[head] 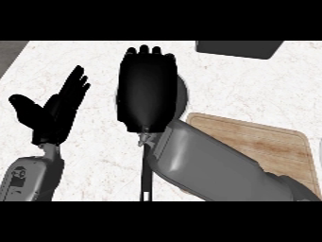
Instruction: Pick the cupcake from the cutting board and place it in the pan
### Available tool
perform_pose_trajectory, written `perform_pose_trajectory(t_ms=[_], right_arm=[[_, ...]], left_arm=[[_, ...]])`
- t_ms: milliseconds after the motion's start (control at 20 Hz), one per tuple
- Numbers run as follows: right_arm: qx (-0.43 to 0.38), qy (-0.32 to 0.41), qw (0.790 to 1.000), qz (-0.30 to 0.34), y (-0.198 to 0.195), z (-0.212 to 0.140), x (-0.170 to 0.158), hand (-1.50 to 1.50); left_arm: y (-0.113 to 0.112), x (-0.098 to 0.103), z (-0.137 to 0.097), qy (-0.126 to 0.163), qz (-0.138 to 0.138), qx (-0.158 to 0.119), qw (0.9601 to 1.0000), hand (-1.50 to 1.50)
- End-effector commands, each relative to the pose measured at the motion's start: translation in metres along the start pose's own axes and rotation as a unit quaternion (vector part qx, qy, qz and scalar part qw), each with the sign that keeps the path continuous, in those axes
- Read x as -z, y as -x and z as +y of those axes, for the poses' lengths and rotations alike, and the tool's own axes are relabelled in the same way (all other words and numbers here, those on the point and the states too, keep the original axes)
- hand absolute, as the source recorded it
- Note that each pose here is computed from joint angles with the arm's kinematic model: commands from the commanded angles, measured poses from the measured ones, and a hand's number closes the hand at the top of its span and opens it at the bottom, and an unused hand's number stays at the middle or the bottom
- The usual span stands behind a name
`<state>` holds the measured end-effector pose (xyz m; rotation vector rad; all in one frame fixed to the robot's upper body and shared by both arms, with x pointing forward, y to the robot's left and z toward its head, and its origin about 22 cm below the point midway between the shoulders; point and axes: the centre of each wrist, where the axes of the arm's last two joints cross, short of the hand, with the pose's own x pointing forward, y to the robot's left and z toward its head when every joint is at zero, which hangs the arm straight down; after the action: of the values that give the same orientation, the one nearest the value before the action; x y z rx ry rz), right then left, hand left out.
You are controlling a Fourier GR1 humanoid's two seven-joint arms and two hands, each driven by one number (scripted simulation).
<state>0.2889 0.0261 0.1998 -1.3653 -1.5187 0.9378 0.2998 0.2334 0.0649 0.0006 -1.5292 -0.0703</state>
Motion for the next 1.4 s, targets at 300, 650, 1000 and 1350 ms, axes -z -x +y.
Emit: perform_pose_trajectory(t_ms=[300, 650, 1000, 1350], right_arm=[[0.06, 0.019, 0.993, 0.097, -0.012, 0.031, 0.02, 1.5], [0.09, -0.01, 0.994, 0.066, 0.01, 0.08, 0.041, 1.5], [0.089, -0.036, 0.993, 0.067, 0.036, 0.129, 0.046, 1.5], [0.132, -0.124, 0.964, 0.194, 0.067, 0.152, 0.054, -1.5]], left_arm=[[0.003, -0.006, 0.011, -0.024, -0.006, 0.001, 0.9997, 0.0], [-0.004, -0.009, 0.027, -0.037, -0.004, -0.001, 0.9993, 0.0], [-0.024, 0.009, 0.009, -0.026, -0.007, -0.01, 0.9996, 0.0], [0.003, -0.012, 0.021, -0.026, -0.004, 0.0, 0.9996, 0.0]])
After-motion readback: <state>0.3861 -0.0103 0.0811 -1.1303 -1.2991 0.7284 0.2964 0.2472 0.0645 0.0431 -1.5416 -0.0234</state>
